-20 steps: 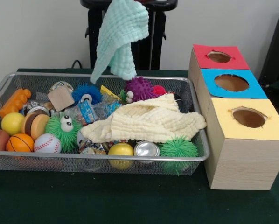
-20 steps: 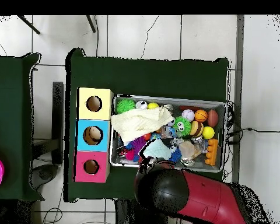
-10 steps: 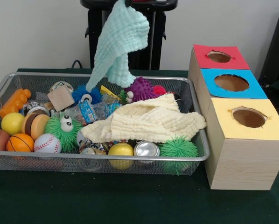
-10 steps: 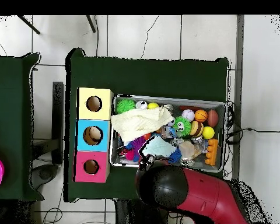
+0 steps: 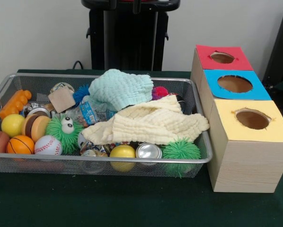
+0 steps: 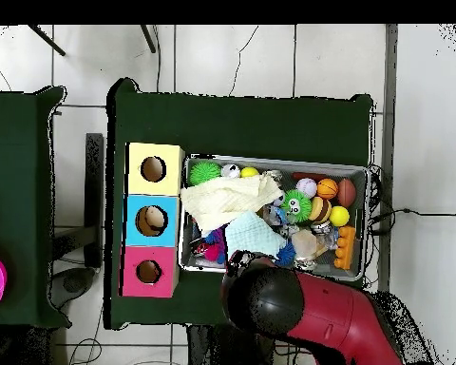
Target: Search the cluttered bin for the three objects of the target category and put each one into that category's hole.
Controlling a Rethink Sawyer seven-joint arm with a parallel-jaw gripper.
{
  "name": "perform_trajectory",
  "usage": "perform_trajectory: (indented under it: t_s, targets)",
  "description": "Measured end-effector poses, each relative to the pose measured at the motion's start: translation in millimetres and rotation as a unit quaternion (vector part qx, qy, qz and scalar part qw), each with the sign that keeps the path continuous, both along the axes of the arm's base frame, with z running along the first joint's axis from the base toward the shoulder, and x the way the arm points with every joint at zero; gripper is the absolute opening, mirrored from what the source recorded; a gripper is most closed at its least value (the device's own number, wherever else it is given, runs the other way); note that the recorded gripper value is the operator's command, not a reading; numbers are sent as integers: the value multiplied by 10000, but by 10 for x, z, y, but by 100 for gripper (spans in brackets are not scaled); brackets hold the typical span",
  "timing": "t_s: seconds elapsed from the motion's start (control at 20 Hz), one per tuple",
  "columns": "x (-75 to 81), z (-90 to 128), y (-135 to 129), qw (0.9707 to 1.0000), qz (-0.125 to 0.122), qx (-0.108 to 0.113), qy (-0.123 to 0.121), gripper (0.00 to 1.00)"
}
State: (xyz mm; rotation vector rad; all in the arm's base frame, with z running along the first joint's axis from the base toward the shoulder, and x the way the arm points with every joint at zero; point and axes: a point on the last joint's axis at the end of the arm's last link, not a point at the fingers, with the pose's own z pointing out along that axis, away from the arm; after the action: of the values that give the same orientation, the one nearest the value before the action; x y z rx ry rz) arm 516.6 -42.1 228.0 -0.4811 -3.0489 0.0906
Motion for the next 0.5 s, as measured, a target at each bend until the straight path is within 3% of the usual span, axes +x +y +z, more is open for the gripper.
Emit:
perform_trajectory:
  t_s: [0.5]
  targets:
    - [20,-62,-19,9999,-2,-42,-122,100]
